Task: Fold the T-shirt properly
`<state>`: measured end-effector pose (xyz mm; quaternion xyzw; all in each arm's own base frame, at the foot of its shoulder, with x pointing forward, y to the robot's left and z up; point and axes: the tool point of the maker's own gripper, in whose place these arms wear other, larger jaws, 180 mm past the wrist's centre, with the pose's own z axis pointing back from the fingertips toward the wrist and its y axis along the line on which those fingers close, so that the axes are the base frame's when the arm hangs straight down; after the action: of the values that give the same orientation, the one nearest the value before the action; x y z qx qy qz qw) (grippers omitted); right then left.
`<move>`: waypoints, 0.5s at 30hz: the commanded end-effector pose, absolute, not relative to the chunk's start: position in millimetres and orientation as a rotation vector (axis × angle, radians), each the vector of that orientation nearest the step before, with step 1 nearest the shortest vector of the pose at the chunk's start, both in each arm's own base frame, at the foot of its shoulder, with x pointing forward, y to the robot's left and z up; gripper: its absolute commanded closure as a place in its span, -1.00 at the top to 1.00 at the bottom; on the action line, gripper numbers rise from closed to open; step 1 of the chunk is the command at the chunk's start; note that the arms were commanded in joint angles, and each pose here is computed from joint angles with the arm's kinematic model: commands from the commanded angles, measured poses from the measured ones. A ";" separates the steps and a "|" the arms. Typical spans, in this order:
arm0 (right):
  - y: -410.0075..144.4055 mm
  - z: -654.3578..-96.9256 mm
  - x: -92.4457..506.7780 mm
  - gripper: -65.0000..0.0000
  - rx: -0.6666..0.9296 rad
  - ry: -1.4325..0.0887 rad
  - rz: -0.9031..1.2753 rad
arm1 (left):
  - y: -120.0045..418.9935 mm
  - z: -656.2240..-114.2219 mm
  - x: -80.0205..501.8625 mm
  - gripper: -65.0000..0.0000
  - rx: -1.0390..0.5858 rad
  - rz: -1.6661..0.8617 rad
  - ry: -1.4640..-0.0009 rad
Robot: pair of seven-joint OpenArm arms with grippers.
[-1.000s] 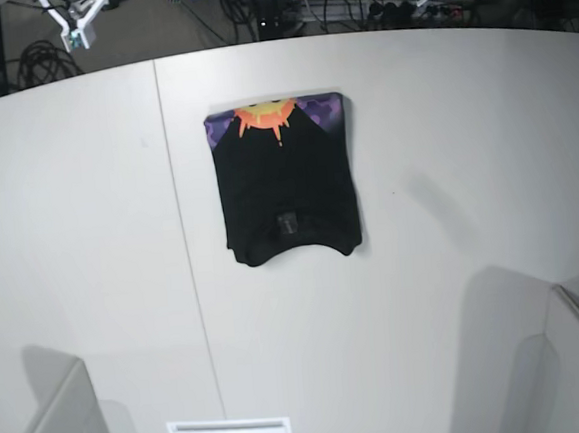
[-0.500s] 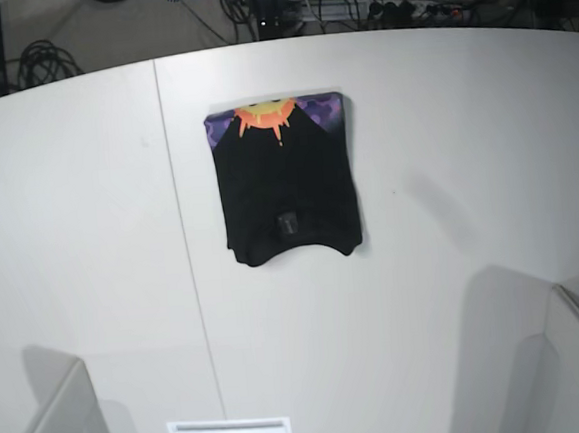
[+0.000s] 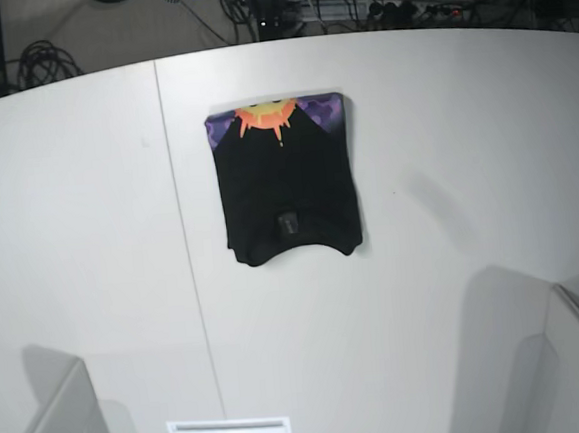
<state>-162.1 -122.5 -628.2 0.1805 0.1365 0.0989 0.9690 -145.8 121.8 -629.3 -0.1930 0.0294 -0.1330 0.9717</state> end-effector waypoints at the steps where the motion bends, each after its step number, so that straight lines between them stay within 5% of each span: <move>1: -116.7 -628.6 -160.2 -1.00 0.381 0.258 0.185 | 126.4 -629.8 -146.6 -1.00 -0.381 -0.267 0.046; 7: -104.7 -645.5 -109.7 -1.00 0.297 0.064 0.152 | 115.9 -635.4 -92.6 -1.00 -0.394 -0.265 -0.119; 15: -103.8 -651.8 -102.7 -1.00 0.181 0.035 0.157 | 130.0 -638.3 -62.3 -1.00 -0.371 -0.289 -0.167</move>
<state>-97.5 -99.0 -652.5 0.0926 0.0141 0.0762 0.9927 -63.6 134.1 -638.8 -0.1782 -0.0787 -0.1428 0.9704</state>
